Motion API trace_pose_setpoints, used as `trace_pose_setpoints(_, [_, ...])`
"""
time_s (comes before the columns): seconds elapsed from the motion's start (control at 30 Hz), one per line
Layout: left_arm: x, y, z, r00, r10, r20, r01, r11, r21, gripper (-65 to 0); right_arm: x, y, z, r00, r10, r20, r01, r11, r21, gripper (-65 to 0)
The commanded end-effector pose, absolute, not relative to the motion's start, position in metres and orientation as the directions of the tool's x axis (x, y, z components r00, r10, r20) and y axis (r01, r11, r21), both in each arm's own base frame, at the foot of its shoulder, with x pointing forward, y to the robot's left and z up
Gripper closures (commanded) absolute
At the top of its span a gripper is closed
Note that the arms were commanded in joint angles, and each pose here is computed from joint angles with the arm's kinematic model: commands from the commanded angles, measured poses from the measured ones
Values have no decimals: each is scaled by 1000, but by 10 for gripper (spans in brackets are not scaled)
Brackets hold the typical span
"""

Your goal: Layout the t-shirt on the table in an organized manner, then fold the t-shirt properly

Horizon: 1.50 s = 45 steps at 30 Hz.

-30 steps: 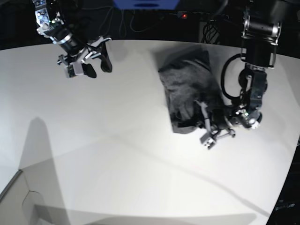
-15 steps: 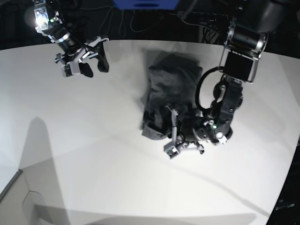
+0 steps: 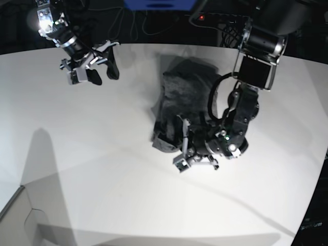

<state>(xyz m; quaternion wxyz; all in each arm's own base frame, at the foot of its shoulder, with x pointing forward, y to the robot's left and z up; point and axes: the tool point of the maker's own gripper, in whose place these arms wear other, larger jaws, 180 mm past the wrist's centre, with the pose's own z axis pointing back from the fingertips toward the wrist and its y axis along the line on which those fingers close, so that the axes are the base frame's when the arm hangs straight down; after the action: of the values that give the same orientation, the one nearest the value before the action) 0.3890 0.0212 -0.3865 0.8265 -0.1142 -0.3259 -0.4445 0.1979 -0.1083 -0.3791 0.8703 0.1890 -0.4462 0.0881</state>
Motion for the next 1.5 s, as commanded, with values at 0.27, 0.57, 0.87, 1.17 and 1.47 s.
trace_pose_setpoints(0.27, [434,51,-325,374,-520,768,699,702,135,-399,202,-106,-368,554,-29,832,-338,906,257,-335])
trace_pose_setpoints(0.57, [448,83,-267,292,-456,841,599,773,211,-402,201,-105,-368,556,-31,831,-338,905,259,-335])
trace_pose_setpoints(0.87, [440,71,-287,332,-440,834,616,771,162,-402,200,-103,-369,559,-31,829,-341,902,263,-335])
trace_pose_setpoints(1.17, [444,51,-319,394,-469,790,668,737,104,-400,182,-85,-376,593,-29,805,-367,880,302,-335])
trace_pose_setpoints(1.47, [464,47,-317,397,-418,817,665,745,58,-403,177,-87,-379,606,-27,795,-360,882,304,-335])
